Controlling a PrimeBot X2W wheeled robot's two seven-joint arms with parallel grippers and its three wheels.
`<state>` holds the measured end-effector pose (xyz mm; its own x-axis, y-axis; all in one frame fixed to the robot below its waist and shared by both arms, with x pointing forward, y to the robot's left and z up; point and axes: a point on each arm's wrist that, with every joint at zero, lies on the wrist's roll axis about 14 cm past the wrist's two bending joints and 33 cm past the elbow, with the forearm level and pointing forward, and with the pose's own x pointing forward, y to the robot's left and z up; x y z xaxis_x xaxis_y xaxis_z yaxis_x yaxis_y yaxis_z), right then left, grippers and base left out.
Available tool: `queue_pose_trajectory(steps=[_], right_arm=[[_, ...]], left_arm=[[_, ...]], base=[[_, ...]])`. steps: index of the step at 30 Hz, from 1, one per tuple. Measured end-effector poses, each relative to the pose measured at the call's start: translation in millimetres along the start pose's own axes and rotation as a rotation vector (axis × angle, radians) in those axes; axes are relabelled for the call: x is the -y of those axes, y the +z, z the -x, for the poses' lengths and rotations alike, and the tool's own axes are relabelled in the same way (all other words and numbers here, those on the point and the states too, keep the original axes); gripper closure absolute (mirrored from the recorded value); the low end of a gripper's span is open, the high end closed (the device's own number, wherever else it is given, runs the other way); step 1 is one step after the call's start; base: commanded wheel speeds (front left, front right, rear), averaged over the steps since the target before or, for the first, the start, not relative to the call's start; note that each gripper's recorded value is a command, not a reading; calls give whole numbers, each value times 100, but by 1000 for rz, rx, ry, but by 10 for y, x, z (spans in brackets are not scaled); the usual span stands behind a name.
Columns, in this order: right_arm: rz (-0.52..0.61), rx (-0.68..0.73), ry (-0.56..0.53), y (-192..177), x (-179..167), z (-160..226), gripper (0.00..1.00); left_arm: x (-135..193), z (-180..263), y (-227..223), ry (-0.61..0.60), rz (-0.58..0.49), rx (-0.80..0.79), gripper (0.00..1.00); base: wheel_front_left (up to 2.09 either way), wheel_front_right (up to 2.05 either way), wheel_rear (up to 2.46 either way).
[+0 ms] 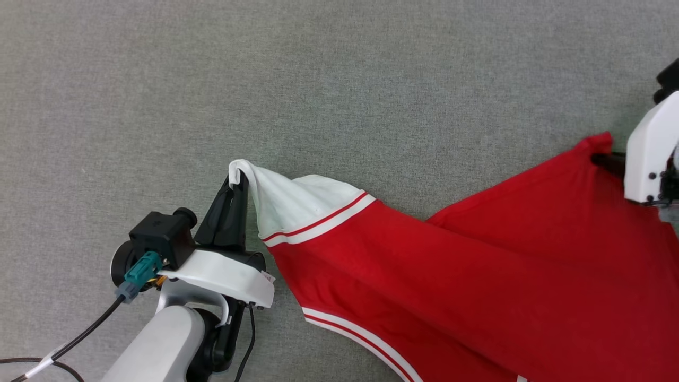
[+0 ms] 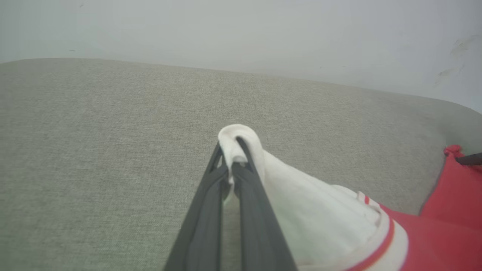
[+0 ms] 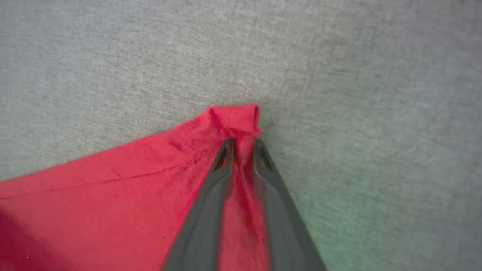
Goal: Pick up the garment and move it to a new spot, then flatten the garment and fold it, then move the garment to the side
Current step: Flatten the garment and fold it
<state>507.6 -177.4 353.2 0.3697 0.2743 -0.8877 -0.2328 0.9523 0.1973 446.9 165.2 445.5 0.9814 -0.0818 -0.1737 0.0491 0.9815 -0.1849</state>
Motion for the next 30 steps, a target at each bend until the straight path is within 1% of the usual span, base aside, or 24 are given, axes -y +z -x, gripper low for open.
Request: queue_pose_trajectory(steps=[4, 8, 11, 17, 22, 25, 30], right_arm=[[23, 37, 0, 42, -63, 72, 100], [55, 130, -16, 173, -113, 253, 100], [74, 240, -38, 348, -110, 484, 100], [90, 454, -92, 678, -84, 1047, 100], [90, 615, -128, 898, -83, 1552, 100], [90, 697, -147, 992, -78, 1835, 100], [94, 814, -190, 1128, -16, 2274, 100]], left_arm=[[-36, 27, 68, 11, 0, 14, 100], [-75, 60, 201, 9, -10, 35, 100], [-97, 41, 369, -3, -26, 63, 100], [-81, -107, 930, -34, -20, 176, 100], [38, -278, 1489, -71, -35, 276, 100], [157, -377, 1758, -100, -53, 307, 100], [502, -509, 2220, -171, -100, 374, 100]], base=[[0, 0, 0], [0, 0, 0], [0, 0, 0], [0, 0, 0], [0, 0, 0], [0, 0, 0], [0, 0, 0]])
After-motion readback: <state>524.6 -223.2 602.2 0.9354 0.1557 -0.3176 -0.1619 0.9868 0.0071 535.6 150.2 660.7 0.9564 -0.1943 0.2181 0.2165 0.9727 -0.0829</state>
